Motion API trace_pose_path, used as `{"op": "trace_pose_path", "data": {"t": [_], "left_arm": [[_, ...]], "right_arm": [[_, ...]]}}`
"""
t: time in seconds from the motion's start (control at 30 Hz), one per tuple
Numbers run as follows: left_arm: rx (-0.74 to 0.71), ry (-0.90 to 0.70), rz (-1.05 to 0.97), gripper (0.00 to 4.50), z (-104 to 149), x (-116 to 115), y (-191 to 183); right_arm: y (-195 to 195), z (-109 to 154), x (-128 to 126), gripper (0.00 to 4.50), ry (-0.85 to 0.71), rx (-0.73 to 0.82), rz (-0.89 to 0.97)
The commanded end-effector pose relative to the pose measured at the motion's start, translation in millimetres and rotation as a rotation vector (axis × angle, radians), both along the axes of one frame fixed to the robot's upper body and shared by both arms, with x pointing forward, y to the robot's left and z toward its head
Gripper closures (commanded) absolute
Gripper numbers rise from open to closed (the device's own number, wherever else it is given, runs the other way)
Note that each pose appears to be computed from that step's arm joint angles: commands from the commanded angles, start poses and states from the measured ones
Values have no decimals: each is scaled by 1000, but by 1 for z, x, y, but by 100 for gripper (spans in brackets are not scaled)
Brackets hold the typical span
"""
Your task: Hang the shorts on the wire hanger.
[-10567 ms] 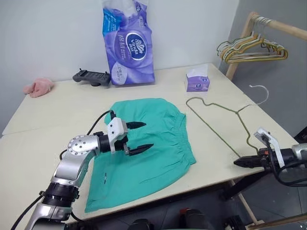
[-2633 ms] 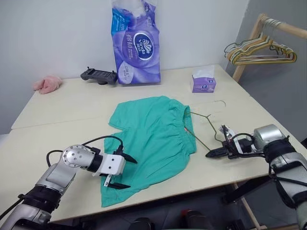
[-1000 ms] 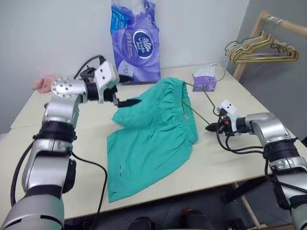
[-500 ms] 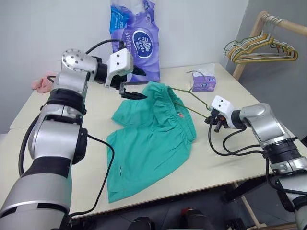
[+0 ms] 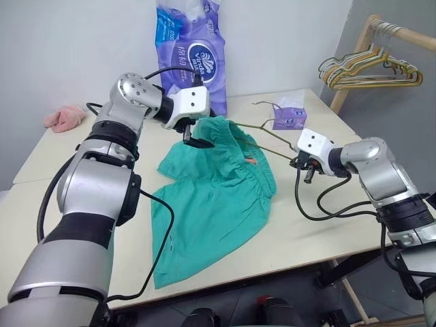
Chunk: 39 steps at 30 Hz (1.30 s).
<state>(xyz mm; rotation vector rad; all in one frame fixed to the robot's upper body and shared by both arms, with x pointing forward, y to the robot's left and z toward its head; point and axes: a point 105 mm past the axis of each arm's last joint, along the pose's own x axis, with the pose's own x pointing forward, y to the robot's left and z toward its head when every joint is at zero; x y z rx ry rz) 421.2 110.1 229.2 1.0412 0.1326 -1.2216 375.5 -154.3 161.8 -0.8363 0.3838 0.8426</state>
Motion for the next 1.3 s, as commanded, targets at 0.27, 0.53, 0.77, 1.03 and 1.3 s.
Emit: {"op": "trace_pose_path", "data": {"t": [0.27,0.53,0.77,1.03,1.3], "left_arm": [[112,-71,35,1,-1,9,-5],[109,-86,45,19,-5,11,-10],[78,-81,38,225,-1,10,-12],[80,-63,33,442,-3,8,-8],[49,-70,48,447,-3,10,-9]], "right_arm": [[12,38,-4,450,-136,-34,54],[20,46,-6,450,-175,-41,77],[20,48,-5,450,-180,-42,76],[19,49,-4,450,-186,-48,78],[19,50,-5,450,-186,-55,85]]}}
